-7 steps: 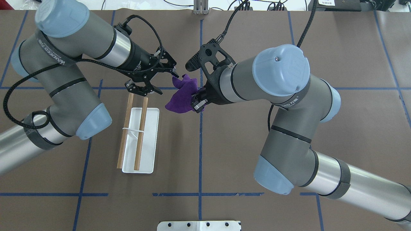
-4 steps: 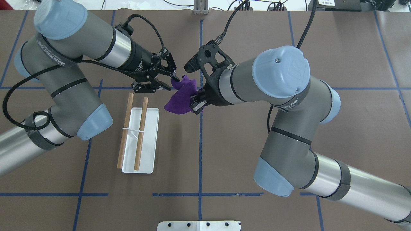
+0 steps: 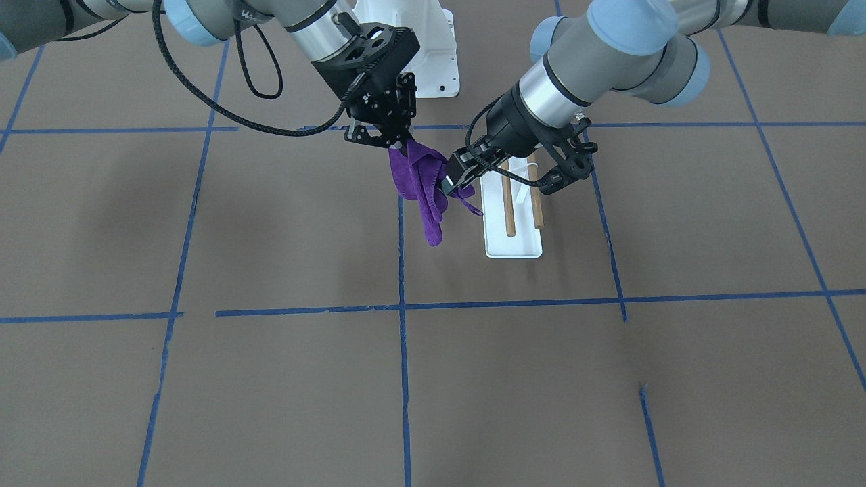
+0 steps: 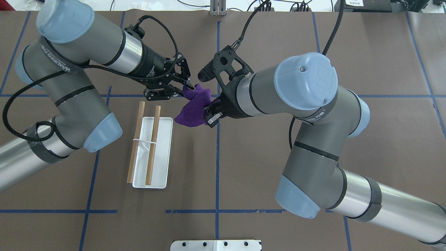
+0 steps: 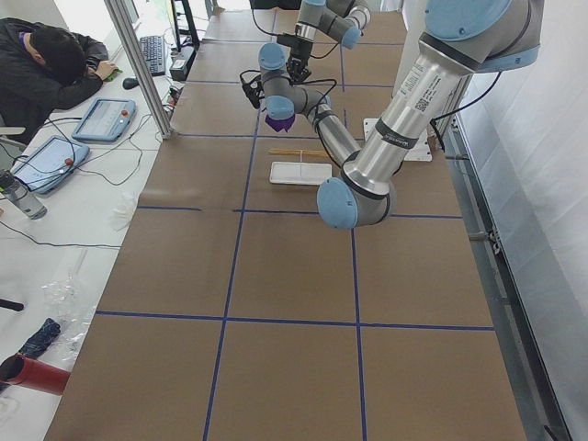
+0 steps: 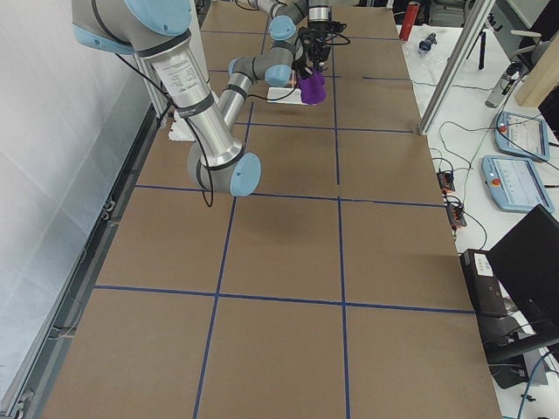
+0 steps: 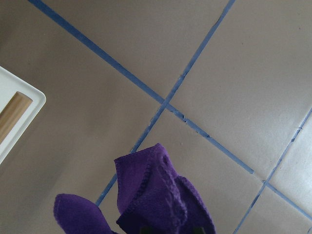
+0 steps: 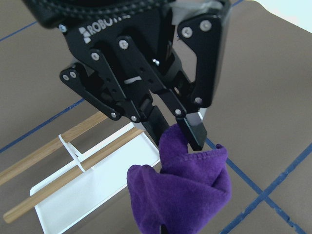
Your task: Hang towel on rack
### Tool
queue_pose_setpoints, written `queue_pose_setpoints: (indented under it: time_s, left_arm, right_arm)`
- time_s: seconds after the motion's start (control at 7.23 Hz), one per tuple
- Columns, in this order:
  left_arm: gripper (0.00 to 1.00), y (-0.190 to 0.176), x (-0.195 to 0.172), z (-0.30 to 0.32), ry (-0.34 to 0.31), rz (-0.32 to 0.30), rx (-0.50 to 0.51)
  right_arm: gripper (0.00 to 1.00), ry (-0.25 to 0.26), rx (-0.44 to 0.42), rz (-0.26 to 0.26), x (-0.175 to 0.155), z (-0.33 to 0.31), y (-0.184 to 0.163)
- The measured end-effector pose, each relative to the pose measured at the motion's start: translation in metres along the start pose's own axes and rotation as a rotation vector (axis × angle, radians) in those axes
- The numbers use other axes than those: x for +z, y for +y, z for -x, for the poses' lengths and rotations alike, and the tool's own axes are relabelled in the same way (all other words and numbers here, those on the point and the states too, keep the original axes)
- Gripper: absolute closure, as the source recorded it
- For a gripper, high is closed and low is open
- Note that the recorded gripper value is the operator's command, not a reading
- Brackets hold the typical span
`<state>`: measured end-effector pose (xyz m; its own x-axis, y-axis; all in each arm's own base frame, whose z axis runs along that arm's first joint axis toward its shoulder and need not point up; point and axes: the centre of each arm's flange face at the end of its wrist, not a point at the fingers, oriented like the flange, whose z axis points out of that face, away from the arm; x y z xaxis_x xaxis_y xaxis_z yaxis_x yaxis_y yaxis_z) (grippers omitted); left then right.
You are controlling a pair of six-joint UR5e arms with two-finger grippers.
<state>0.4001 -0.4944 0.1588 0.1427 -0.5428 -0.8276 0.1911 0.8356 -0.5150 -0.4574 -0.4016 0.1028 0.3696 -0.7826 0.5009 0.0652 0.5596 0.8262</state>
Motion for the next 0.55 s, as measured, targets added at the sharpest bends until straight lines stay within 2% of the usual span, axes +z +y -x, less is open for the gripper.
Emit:
queue_pose_setpoints:
  time_s: [0.28, 0.41, 0.55]
  left_arm:
    - [1.0, 0.0008, -0.0011, 0.0005, 0.002, 0.001, 0.005]
    - [1.0, 0.0016, -0.0021, 0.0004, 0.004, 0.001, 0.009]
    - [1.0, 0.0025, -0.0031, 0.0002, 0.005, 0.002, 0.012]
  right_arm:
    - [0.99, 0.0, -0.003, 0.002, 0.0005, -0.0003, 0.0013]
    - [0.08, -0.001, -0.005, 0.006, 0.0011, -0.0008, 0.0024]
    - [0.0, -0.006, 0.001, 0.014, 0.0032, 0.0008, 0.0053]
